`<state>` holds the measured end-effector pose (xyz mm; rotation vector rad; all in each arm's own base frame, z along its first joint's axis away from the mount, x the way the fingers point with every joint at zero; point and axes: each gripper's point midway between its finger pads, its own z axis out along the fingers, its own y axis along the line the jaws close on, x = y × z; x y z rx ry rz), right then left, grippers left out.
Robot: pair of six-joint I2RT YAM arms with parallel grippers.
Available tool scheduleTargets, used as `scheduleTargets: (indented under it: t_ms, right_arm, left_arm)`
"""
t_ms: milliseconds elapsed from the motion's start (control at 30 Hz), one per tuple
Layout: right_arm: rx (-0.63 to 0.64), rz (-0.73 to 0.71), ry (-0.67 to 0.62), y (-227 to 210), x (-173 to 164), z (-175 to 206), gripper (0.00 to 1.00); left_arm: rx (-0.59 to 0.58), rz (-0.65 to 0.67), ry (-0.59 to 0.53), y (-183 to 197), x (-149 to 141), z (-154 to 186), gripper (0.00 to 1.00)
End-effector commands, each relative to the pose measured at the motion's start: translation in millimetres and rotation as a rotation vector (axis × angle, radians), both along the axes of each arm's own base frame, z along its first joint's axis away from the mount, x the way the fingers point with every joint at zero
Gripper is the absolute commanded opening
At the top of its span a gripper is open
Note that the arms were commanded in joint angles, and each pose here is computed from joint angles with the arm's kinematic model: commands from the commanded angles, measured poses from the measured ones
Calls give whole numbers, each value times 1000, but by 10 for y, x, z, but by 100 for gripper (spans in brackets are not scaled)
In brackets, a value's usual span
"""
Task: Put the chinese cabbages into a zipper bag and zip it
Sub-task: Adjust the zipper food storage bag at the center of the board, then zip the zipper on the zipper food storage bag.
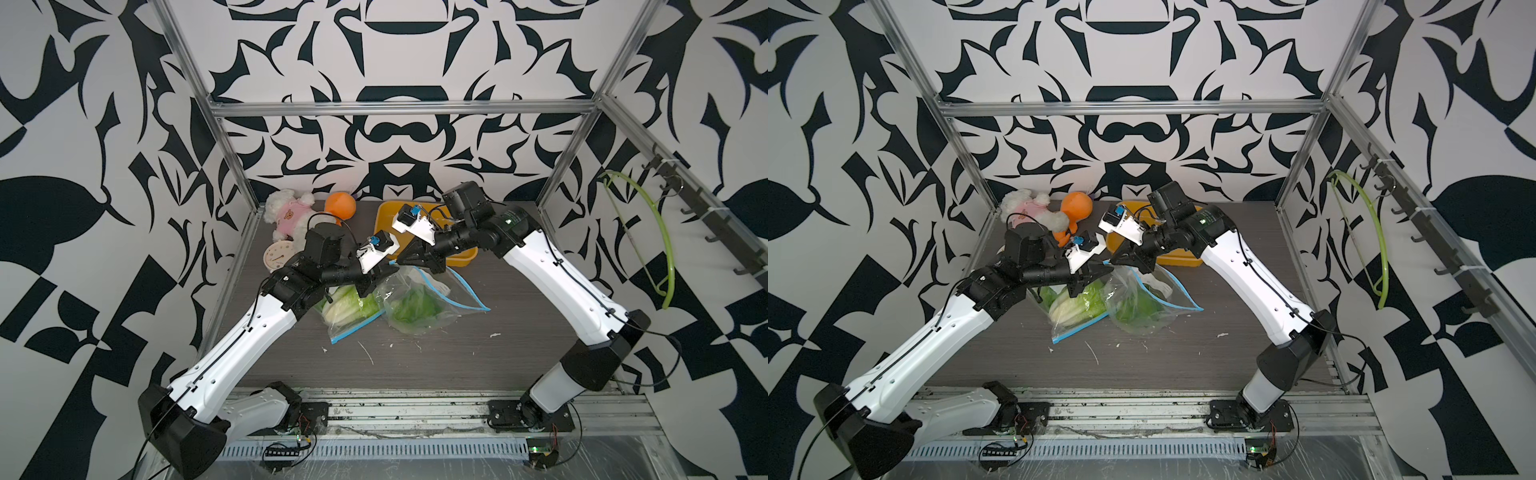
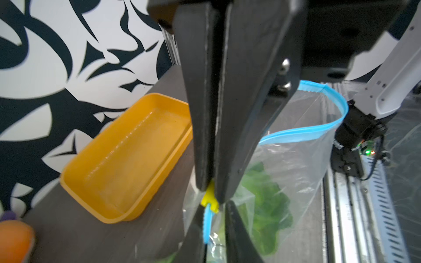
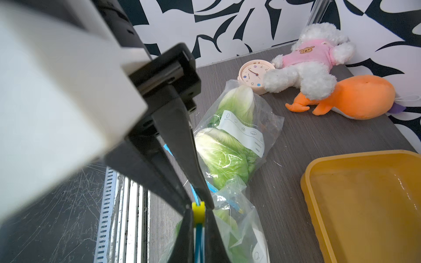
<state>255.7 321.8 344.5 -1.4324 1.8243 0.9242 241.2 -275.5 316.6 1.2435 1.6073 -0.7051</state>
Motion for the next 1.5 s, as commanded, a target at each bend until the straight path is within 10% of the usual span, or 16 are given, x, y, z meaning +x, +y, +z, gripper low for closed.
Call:
scheduleTargets:
  t_ms: [0, 833, 1233, 1467]
  right_arm:
    - [92, -5, -55, -42, -13, 289, 6]
    - [74, 17, 18, -7, 4, 196, 30]
    - [87, 16, -4, -5, 10, 256, 7]
    - [121, 23, -25, -22, -45, 376, 5]
  left_arm:
    - [-21, -17, -10, 4, -39, 24, 6]
    - [-13, -46, -12, -29, -53, 180, 0]
    - [-20, -46, -9, -25, -64, 215, 0]
    - [-45, -45, -10, -34, -69, 173, 24]
